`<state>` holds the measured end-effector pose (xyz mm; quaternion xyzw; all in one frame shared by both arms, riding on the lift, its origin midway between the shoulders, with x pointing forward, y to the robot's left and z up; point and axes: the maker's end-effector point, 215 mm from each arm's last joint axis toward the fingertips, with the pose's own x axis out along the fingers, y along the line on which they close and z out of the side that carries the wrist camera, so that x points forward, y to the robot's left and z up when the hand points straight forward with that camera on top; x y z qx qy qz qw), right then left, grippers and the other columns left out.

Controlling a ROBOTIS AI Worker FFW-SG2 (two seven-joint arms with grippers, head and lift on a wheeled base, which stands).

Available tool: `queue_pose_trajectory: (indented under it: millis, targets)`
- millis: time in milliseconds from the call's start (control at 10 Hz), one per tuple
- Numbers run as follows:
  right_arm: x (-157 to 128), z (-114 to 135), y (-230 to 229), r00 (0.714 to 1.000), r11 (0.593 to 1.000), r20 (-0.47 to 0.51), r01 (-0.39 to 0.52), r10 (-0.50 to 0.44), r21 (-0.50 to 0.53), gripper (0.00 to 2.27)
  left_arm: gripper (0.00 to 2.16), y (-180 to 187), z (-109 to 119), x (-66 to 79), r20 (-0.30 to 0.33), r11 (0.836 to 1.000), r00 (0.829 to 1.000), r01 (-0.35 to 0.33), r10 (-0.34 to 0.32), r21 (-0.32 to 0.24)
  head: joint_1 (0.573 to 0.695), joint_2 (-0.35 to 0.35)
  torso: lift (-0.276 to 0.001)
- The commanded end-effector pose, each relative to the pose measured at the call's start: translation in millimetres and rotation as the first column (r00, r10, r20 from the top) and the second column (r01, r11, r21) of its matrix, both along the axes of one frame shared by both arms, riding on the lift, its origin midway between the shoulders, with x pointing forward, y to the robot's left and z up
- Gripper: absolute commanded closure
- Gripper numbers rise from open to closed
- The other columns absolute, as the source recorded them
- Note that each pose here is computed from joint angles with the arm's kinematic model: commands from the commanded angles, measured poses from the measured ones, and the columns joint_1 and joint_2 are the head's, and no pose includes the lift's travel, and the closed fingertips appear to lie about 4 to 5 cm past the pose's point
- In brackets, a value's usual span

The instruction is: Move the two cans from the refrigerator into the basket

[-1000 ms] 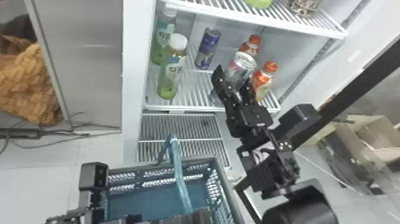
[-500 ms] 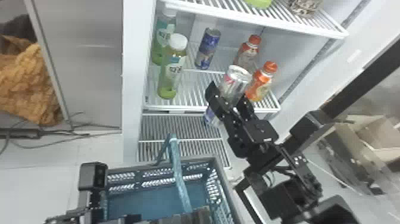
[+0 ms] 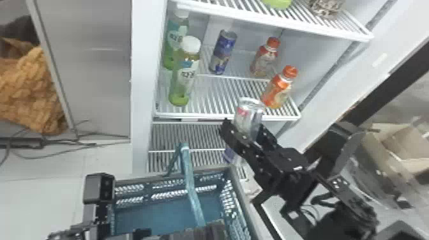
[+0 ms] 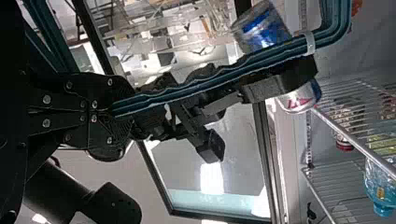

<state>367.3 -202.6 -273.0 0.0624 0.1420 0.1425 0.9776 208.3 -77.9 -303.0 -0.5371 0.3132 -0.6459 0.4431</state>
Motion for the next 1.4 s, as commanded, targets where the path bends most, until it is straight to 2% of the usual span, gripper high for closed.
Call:
queue_pose_trajectory:
  millis: [0,100,400,600,800,1000,1100,1300]
  targets:
    - [-18,-12,0,0.996,0.999,-0.087,-0.023,0.02,-0.033,0.76,1.19,0,0,0.0,0.0,1.0,1.0,-0.002,0.002,0.0,0.695,-0.35,-0.276]
    - [-34,-30,2,0.981,0.997,-0.186,-0.059,0.048,-0.051,0.76,1.19,0,0,0.0,0.0,1.0,1.0,-0.002,0.002,0.0,0.695,-0.35,-0.276]
    - [-51,-50,3,0.955,0.993,-0.287,-0.096,0.074,-0.061,0.76,1.19,-1,0,-1.2,-0.002,1.0,1.0,0.002,-0.002,-0.001,0.695,-0.35,-0.276]
    - [-63,-83,1,0.909,0.99,-0.404,-0.13,0.1,-0.046,0.76,1.19,-1,0,-1.2,-0.002,1.0,1.0,0.002,-0.002,-0.001,0.695,-0.35,-0.276]
    - [-73,-99,-3,0.876,0.988,-0.472,-0.142,0.101,-0.053,0.76,1.19,-1,0,-1.7,-0.003,1.0,1.0,0.003,-0.003,-0.002,0.695,-0.35,-0.276]
    - [-75,-105,-4,0.865,0.988,-0.491,-0.148,0.105,-0.049,0.69,1.19,-1,0,-1.7,-0.003,1.0,1.0,0.004,-0.004,0.0,0.695,-0.35,-0.276]
    - [-73,-104,-5,0.868,0.988,-0.486,-0.147,0.103,-0.052,0.52,1.19,0,-2,-1.6,-0.007,1.0,1.0,0.001,-0.001,0.002,0.695,-0.35,-0.276]
    - [-62,-94,-4,0.891,0.989,-0.443,-0.142,0.105,-0.051,0.36,1.19,-1,-1,-1.7,-0.004,1.0,1.0,0.002,-0.002,0.001,0.695,-0.35,-0.276]
